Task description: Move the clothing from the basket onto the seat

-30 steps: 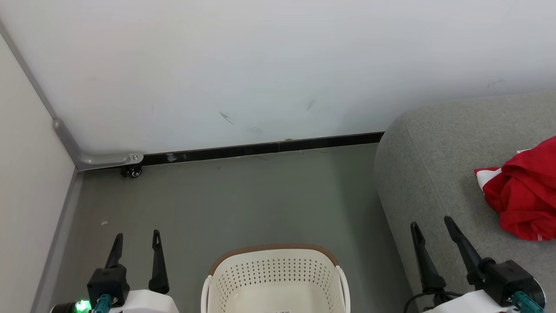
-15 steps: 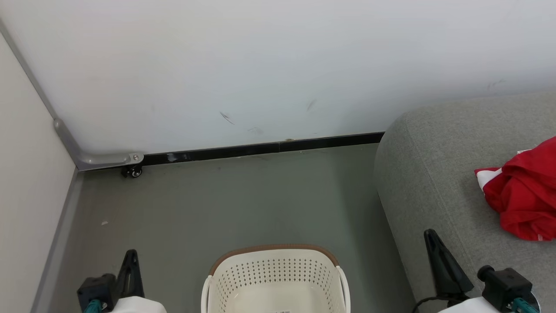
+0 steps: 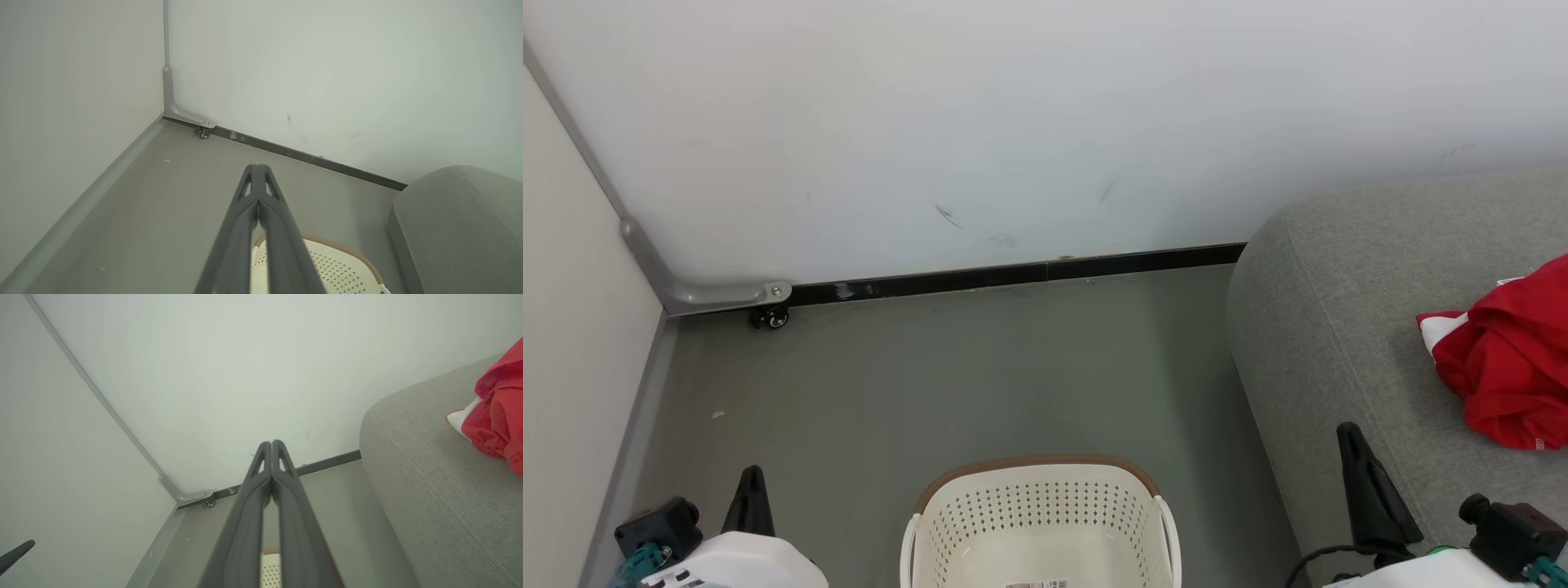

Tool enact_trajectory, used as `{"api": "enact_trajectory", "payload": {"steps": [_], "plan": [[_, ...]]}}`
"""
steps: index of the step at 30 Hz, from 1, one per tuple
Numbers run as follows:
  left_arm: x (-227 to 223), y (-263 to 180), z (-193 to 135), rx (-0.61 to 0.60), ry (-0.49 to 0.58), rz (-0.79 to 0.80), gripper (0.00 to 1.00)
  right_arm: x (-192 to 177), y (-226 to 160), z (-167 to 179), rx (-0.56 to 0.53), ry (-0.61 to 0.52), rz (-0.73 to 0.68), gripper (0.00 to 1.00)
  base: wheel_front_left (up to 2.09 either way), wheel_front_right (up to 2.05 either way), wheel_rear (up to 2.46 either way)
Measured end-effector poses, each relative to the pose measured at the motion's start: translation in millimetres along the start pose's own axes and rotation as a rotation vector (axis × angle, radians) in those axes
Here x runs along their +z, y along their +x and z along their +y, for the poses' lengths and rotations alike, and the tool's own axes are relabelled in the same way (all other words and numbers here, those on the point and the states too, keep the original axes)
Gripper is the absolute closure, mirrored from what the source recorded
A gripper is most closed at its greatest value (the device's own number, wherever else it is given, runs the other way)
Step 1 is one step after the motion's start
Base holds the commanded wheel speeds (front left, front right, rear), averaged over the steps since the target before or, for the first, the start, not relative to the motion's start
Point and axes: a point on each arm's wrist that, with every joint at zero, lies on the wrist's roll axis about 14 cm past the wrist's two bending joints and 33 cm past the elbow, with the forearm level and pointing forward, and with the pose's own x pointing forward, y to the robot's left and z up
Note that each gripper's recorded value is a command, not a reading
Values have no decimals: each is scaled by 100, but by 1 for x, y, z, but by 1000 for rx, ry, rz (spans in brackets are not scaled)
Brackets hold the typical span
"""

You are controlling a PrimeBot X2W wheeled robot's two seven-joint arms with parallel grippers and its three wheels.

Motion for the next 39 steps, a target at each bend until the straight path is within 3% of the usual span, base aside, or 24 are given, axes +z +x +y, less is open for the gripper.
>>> {"api": "enact_trajectory", "payload": {"steps": [39], "plan": [[-9, 3, -15, -83, -612, 140, 100, 0, 10, -28, -98, 560, 4, 100, 0, 0, 0]]}}
